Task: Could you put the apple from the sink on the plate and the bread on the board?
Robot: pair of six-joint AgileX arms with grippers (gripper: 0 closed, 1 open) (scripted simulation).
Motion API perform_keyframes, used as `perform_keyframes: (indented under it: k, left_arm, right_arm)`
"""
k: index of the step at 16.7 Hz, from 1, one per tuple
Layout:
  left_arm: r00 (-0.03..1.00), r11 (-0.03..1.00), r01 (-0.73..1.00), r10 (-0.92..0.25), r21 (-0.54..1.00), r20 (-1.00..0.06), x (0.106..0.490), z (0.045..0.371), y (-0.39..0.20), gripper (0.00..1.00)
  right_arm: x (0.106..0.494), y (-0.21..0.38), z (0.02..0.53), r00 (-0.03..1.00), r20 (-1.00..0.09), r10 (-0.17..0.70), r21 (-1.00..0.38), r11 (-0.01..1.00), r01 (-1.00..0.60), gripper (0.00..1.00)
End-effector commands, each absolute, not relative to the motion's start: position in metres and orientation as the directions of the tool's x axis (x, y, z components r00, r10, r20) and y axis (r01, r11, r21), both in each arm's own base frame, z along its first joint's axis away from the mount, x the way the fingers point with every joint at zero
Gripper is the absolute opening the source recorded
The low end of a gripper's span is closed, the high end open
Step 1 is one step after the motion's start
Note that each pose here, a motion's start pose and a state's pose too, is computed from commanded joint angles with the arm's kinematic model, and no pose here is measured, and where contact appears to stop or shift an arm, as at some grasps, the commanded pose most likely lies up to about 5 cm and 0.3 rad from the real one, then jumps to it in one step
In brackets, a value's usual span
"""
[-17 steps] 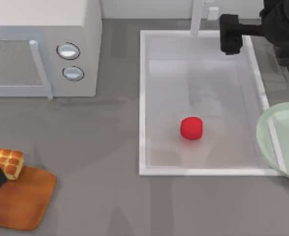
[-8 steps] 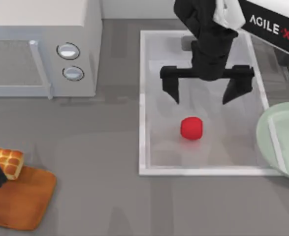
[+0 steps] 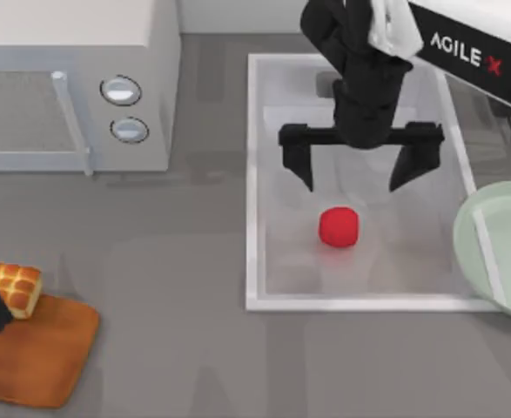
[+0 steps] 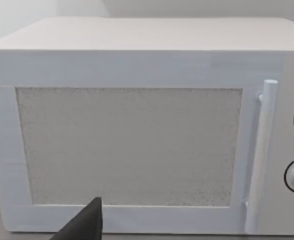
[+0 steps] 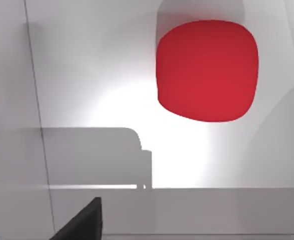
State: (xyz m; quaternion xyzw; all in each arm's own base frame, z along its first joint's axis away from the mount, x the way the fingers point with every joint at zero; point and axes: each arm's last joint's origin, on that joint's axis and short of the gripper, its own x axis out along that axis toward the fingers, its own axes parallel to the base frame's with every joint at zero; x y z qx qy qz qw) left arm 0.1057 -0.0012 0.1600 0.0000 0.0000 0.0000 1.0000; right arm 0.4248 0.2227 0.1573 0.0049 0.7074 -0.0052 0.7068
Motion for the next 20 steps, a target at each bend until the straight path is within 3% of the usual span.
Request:
perform_keyframes:
  k: [11, 16, 20]
  left_arm:
    - [1.0, 1.0, 0.0, 0.0, 0.0, 0.0, 0.106, 0.16, -0.001, 1.0]
    - [1.0, 1.0, 0.0, 0.0, 0.0, 0.0, 0.106, 0.16, -0.001, 1.0]
    - [1.0, 1.0, 0.0, 0.0, 0.0, 0.0, 0.106, 0.16, -0.001, 1.0]
  right_arm:
    - [0.425, 0.225, 0.015, 0.004, -1.0, 0.002, 0.002, 1.0, 0.01, 1.0]
    - [0.424, 0.225, 0.009, 0.0, -1.0, 0.0, 0.0, 1.0, 0.01, 1.0]
    - [0.424, 0.225, 0.009, 0.0, -1.0, 0.0, 0.0, 1.0, 0.01, 0.7]
